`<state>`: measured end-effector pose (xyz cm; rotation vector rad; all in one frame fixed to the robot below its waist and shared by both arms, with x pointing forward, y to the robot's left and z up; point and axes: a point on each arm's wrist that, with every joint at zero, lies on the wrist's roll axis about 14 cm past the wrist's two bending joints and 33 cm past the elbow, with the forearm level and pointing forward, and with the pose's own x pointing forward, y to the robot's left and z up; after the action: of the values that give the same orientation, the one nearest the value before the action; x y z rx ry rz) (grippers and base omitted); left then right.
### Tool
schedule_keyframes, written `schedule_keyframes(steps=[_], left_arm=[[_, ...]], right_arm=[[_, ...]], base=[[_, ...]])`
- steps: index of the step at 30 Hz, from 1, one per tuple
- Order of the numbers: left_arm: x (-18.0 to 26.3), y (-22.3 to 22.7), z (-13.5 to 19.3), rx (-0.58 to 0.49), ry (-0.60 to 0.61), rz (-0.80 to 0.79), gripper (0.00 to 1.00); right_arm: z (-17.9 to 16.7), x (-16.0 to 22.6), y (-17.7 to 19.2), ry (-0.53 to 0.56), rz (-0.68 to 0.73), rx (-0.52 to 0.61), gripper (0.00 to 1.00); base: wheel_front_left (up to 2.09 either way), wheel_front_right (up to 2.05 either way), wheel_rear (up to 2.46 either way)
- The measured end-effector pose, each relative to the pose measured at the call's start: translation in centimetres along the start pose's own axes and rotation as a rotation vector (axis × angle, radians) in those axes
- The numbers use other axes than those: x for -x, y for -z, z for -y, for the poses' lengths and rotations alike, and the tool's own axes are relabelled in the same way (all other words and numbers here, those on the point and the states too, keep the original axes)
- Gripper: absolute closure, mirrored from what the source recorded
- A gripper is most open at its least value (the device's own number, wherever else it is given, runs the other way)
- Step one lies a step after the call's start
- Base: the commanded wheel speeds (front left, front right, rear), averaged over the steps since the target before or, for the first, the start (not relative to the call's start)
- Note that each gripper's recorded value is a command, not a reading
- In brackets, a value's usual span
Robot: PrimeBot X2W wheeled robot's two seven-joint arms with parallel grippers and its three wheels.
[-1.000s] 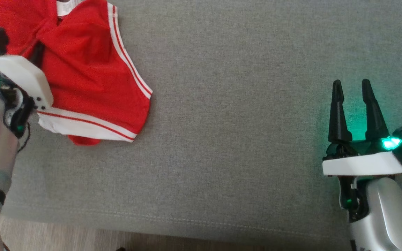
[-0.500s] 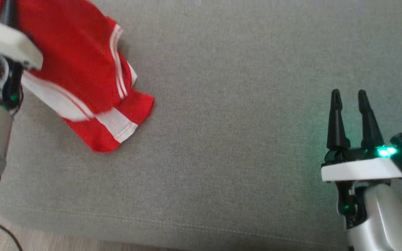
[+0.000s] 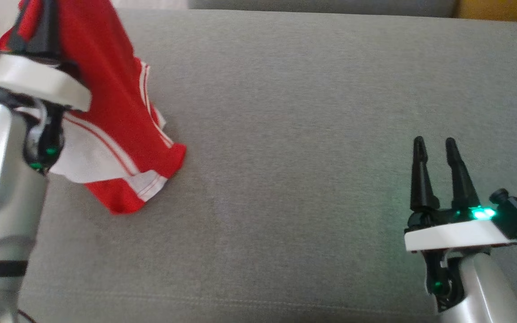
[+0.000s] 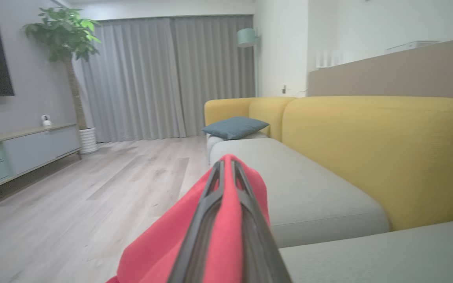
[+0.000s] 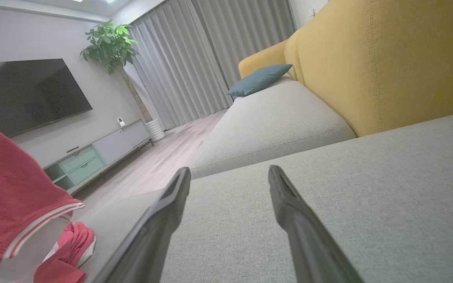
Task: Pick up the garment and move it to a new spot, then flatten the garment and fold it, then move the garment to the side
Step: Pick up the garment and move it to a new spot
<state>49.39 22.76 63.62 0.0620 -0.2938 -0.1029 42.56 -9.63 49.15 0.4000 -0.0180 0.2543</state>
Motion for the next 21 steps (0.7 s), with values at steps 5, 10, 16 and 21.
schedule_keyframes(steps=[5,10,16,21], left_arm=[[-1.8,-0.4,6.4,0.067,0.140,0.019,1.00],[-2.9,0.3,13.3,0.146,0.281,0.009,1.00],[-2.9,1.7,22.1,0.238,0.453,-0.019,1.00],[-2.9,3.0,27.6,0.297,0.554,-0.051,1.00]], right_arm=[[0.7,0.7,-1.0,0.023,0.026,-0.008,0.00],[2.2,1.6,-2.6,0.073,0.071,-0.025,0.00],[4.5,3.4,-5.2,0.148,0.142,-0.002,0.00],[7.1,5.6,-6.6,0.241,0.175,0.022,0.00]], base=[[0.00,0.00,0.00],[0.00,0.00,0.00],[0.00,0.00,0.00],[0.00,0.00,0.00]])
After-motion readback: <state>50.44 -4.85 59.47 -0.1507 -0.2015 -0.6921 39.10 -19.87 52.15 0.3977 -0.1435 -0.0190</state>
